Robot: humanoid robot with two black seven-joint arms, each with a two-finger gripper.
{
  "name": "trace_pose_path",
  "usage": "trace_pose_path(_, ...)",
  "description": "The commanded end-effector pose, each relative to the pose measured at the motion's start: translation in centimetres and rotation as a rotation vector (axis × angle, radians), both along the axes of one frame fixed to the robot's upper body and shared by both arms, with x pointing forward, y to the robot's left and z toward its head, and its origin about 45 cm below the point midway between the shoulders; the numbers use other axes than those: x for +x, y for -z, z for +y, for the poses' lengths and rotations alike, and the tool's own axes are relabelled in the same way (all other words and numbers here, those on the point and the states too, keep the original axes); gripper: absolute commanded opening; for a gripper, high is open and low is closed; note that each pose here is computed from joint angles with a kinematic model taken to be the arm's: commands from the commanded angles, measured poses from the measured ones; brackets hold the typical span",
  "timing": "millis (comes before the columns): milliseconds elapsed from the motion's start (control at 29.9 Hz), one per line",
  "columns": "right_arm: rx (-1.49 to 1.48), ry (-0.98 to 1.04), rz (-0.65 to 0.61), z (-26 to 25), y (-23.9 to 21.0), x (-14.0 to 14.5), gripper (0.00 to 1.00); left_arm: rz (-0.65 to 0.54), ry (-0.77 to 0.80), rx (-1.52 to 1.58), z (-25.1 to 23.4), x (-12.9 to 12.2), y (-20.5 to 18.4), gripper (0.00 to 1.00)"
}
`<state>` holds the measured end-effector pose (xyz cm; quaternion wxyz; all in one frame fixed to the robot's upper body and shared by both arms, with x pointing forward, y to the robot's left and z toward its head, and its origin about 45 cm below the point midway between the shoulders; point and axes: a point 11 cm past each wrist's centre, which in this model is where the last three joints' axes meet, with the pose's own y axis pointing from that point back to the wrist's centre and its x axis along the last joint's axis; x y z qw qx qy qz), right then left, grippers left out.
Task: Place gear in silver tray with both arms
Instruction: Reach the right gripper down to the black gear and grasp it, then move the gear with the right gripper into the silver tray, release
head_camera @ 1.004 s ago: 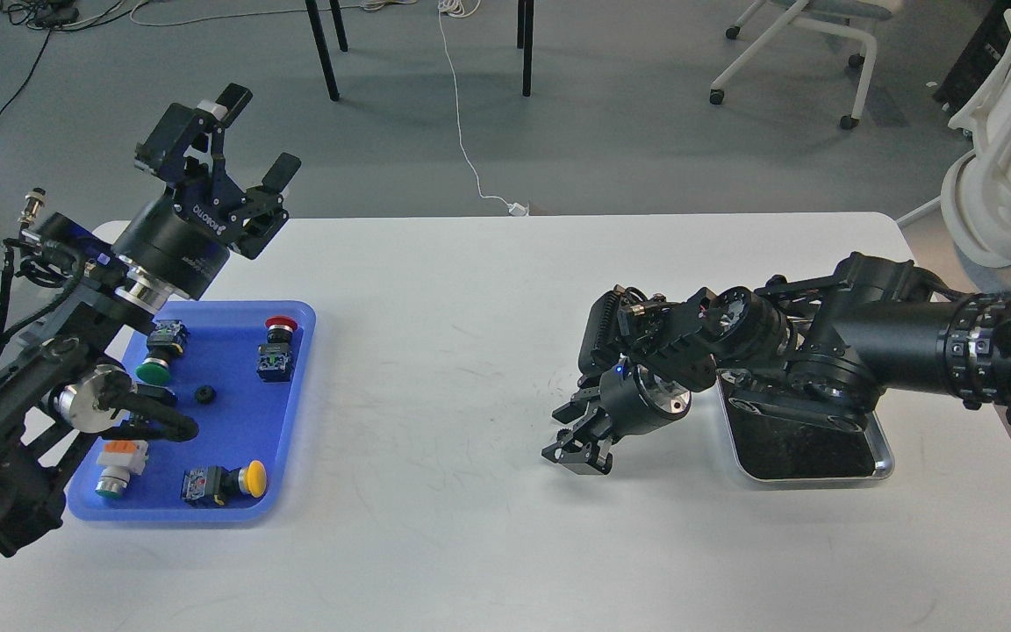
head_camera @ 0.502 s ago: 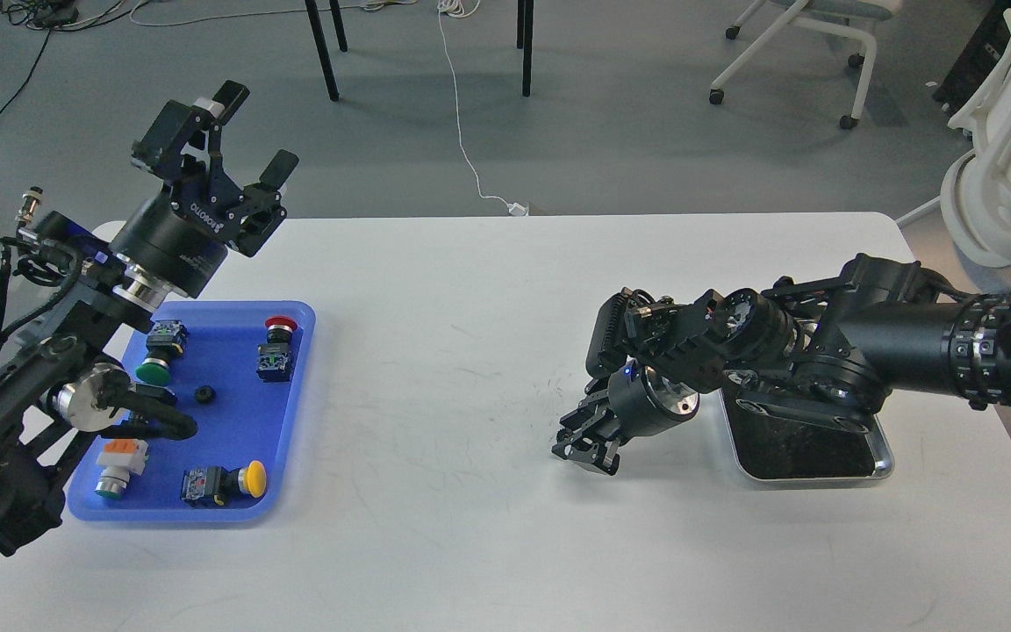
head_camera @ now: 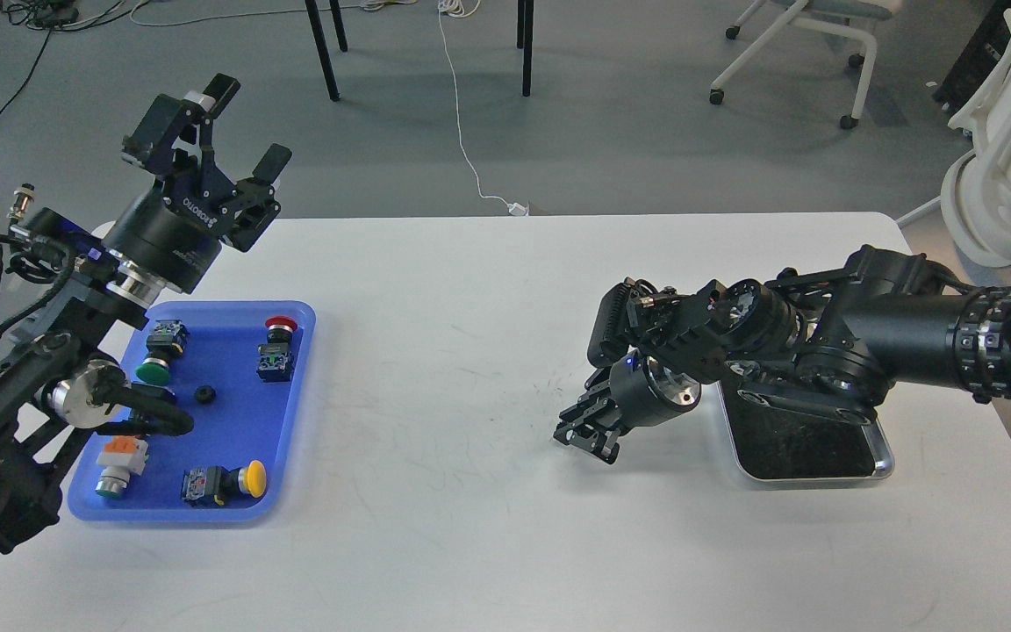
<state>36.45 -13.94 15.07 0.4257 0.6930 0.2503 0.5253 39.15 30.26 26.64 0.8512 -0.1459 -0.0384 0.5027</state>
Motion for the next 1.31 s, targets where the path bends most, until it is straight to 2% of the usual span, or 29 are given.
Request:
trace_pose_path(0, 0.015, 0.034, -0.027, -1.3, -2.2, 1.1, 0.13, 0.0, 0.001, -0.002, -0.1, 0.0, 0.0, 0.98)
trace_pose_path(134, 0.015, 0.098, -0.077, -4.8, -5.5, 2.5, 0.14, -0.001, 0.003, -0.003, -0.2, 0.0, 0.0, 0.98)
trace_pose_path(335, -0.021, 0.301, -0.138, -14.0, -8.0, 4.0, 0.14, 0.001, 0.006, -0.003, -0.3, 0.0, 0.1, 0.98)
trace_pose_path(435, -0.044, 0.386, -0.149, -17.9, -8.2, 3.9, 0.14, 0.001, 0.009, -0.006, -0.5, 0.0, 0.1, 0.98)
trace_pose_path(669, -0.11, 0.505, -0.143, -23.1, -6.1, 3.3, 0.14, 0.002, 0.016, -0.018, -1.1, 0.0, 0.3, 0.98)
trace_pose_path(1071, -0.158, 0.547, -0.118, -24.7, -2.2, 2.7, 0.17, -0.003, 0.017, -0.016, -1.0, 0.0, 0.1, 0.98)
trace_pose_path(1272, -0.164, 0.55, -0.123, -24.5, -1.5, 3.0, 0.24, -0.006, 0.018, -0.017, -1.1, -0.1, -0.1, 0.98)
